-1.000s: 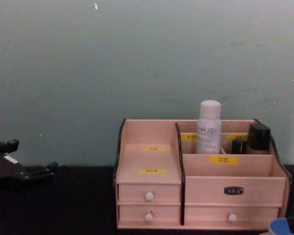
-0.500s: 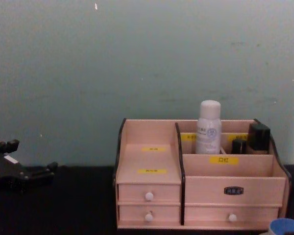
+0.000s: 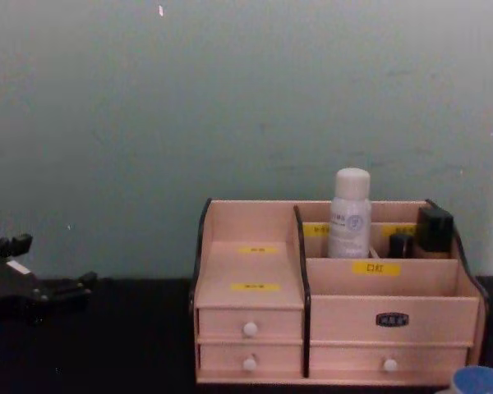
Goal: Pick up the facial cleanser and watermelon frost from the table and place them into the tiered storage box.
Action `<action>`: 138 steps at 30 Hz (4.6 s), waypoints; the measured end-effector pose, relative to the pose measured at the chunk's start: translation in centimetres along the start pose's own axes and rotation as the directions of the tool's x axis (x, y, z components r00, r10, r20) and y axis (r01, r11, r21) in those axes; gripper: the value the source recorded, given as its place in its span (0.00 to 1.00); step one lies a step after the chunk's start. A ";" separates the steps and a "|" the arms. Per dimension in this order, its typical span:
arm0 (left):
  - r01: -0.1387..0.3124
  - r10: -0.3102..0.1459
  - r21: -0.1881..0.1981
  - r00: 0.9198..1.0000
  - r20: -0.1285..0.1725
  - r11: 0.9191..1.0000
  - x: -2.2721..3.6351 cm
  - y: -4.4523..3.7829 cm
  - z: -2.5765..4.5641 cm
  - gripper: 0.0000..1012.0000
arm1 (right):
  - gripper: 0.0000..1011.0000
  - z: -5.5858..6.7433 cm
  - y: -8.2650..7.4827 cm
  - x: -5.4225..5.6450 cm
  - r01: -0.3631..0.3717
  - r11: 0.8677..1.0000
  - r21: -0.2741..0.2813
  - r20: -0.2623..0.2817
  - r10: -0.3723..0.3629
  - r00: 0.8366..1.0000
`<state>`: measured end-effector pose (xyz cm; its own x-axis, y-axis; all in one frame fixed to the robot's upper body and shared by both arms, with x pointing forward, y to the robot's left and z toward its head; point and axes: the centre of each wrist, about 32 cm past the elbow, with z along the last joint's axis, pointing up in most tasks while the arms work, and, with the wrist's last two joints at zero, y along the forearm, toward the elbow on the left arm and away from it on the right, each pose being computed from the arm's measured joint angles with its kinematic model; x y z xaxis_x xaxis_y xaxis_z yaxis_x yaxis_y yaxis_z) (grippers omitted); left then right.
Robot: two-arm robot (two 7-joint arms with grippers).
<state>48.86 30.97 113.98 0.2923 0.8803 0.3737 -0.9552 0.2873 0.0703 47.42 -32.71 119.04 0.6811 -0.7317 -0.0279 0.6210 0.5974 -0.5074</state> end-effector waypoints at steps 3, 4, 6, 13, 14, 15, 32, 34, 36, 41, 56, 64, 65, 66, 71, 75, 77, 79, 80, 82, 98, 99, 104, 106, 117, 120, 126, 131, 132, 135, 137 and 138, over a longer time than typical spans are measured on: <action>0.000 0.000 0.000 1.000 0.000 1.000 0.00 0.00 0.00 0.99 | 0.99 0.0 0.3 0.1 -0.001 1.000 -0.004 0.001 0.001 1.000; 0.000 0.000 0.000 1.000 0.000 1.000 0.00 0.00 0.00 0.99 | 0.99 0.0 0.3 0.2 0.000 1.000 -0.005 0.001 0.000 1.000; 0.000 0.000 0.000 1.000 0.000 1.000 0.00 0.00 0.00 0.99 | 0.99 0.0 0.4 0.2 0.000 1.000 -0.006 0.001 0.000 1.000; 0.000 0.000 0.000 1.000 0.000 1.000 0.00 0.00 0.00 0.99 | 0.99 -0.2 1.0 0.5 0.001 1.000 -0.012 -0.001 -0.001 1.000; 0.000 0.000 0.000 1.000 0.000 1.000 0.00 0.00 0.00 0.99 | 0.99 -0.2 1.0 0.5 0.000 1.000 -0.012 -0.001 -0.001 1.000; 0.000 0.000 0.000 1.000 0.000 1.000 0.00 0.00 0.00 0.99 | 0.99 -0.2 1.1 0.5 0.000 1.000 -0.012 -0.002 0.000 1.000; 0.000 0.000 0.000 1.000 0.000 1.000 0.00 0.00 0.00 0.99 | 0.99 -0.2 1.3 0.7 -0.001 1.000 -0.008 0.002 0.001 1.000; 0.000 0.000 0.000 1.000 0.000 1.000 0.00 0.00 0.00 0.99 | 0.99 -0.2 1.3 0.7 -0.001 1.000 -0.008 0.002 0.001 1.000; 0.000 0.000 0.000 1.000 0.000 1.000 0.00 0.00 0.00 0.99 | 0.99 -0.2 1.3 0.7 -0.001 1.000 -0.008 0.002 0.001 1.000; 0.000 0.000 0.000 1.000 0.000 1.000 0.00 0.00 0.00 0.99 | 0.97 -0.2 1.3 0.7 0.000 1.000 -0.008 0.002 0.000 1.000; 0.000 0.000 0.000 1.000 0.000 1.000 0.00 0.00 0.00 0.99 | 0.72 -0.2 1.3 0.6 0.000 1.000 -0.008 0.001 0.000 1.000; 0.000 0.000 0.000 1.000 0.000 1.000 0.00 0.00 0.00 0.99 | 0.72 -0.2 1.3 0.6 0.000 1.000 -0.008 0.001 0.000 1.000; 0.000 0.000 0.000 1.000 0.000 1.000 0.00 0.00 0.00 0.99 | 0.72 -0.2 1.3 0.6 0.000 1.000 -0.008 0.001 0.000 1.000; 0.000 0.000 0.000 1.000 0.000 1.000 0.00 0.00 0.00 0.99 | 0.72 -0.2 1.3 0.6 0.000 1.000 -0.008 0.001 0.000 1.000; 0.000 0.000 0.000 1.000 0.000 1.000 0.00 0.00 0.00 0.99 | 0.72 -0.2 1.3 0.6 0.000 1.000 -0.009 0.001 0.000 1.000; 0.000 0.000 0.000 1.000 0.000 1.000 0.00 0.00 0.00 0.99 | 0.72 -0.2 1.2 0.7 -0.012 1.000 -0.009 0.005 0.012 1.000; 0.000 0.000 0.000 1.000 0.000 1.000 0.00 0.00 0.00 0.99 | 0.72 -0.2 1.2 0.7 -0.024 1.000 -0.009 0.010 0.024 1.000; 0.000 0.000 0.000 1.000 0.000 1.000 0.00 0.00 0.00 0.99 | 0.72 -0.1 1.1 0.8 -0.035 0.999 -0.005 0.012 0.035 0.999; 0.000 0.000 0.000 1.000 0.000 1.000 0.00 0.00 0.00 0.99 | 0.72 0.0 1.0 0.8 -0.046 0.999 0.002 0.015 0.046 0.999; 0.000 0.000 0.000 1.000 0.000 1.000 0.00 0.00 0.00 0.99 | 0.72 0.3 1.0 0.8 -0.057 0.998 0.010 0.020 0.057 0.998; 0.000 0.000 0.000 1.000 0.000 1.000 0.00 0.00 0.00 0.99 | 0.72 4.7 4.1 0.4 -0.185 0.970 0.157 0.113 0.169 0.979; 0.000 0.000 0.000 1.000 0.000 1.000 0.00 0.00 0.00 0.99 | 0.72 5.3 4.5 0.3 -0.197 0.966 0.170 0.123 0.177 0.976; 0.000 0.000 0.000 1.000 0.000 1.000 0.00 0.00 0.00 0.99 | 0.72 6.9 5.7 0.2 -0.222 0.954 0.202 0.154 0.193 0.969; 0.000 0.000 0.000 1.000 0.000 1.000 0.00 0.00 0.00 0.99 | 0.72 7.6 6.3 0.2 -0.233 0.949 0.213 0.168 0.199 0.966; 0.000 0.000 0.000 1.000 0.000 1.000 0.00 0.00 0.00 0.99 | 0.72 10.1 8.8 0.3 -0.247 0.942 0.226 0.212 0.200 0.957; 0.000 0.000 0.000 1.000 0.000 1.000 0.00 0.00 0.00 0.99 | 0.72 10.7 9.5 0.3 -0.252 0.941 0.226 0.222 0.203 0.954; 0.000 0.000 0.000 1.000 0.000 1.000 0.00 0.00 0.00 0.99 | 0.72 11.6 11.0 0.4 -0.255 0.941 0.222 0.240 0.201 0.950; 0.000 0.000 0.000 1.000 0.000 1.000 0.00 0.00 0.00 0.99 | 0.72 12.3 12.0 0.6 -0.252 0.942 0.221 0.247 0.196 0.949; 0.000 0.000 0.000 1.000 0.000 1.000 0.00 0.00 0.00 0.99 | 0.72 12.5 12.4 0.7 -0.248 0.944 0.218 0.247 0.193 0.950; 0.000 0.000 0.000 1.000 0.000 1.000 0.00 0.00 0.00 0.99 | 0.72 13.0 13.1 0.9 -0.244 0.946 0.214 0.246 0.189 0.951; 0.000 0.000 0.000 1.000 0.000 1.000 0.00 0.00 0.00 0.99 | 0.72 13.3 13.6 1.0 -0.240 0.947 0.213 0.245 0.187 0.951; 0.000 0.000 0.000 1.000 0.000 1.000 0.00 0.00 0.00 0.99 | 0.72 13.4 13.7 1.1 -0.240 0.947 0.213 0.244 0.186 0.952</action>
<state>48.86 30.97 113.98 0.2923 0.8803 0.3737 -0.9553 0.2873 0.0703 61.91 -20.89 123.61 0.8583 -0.5052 0.0896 0.5077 0.8110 -0.2906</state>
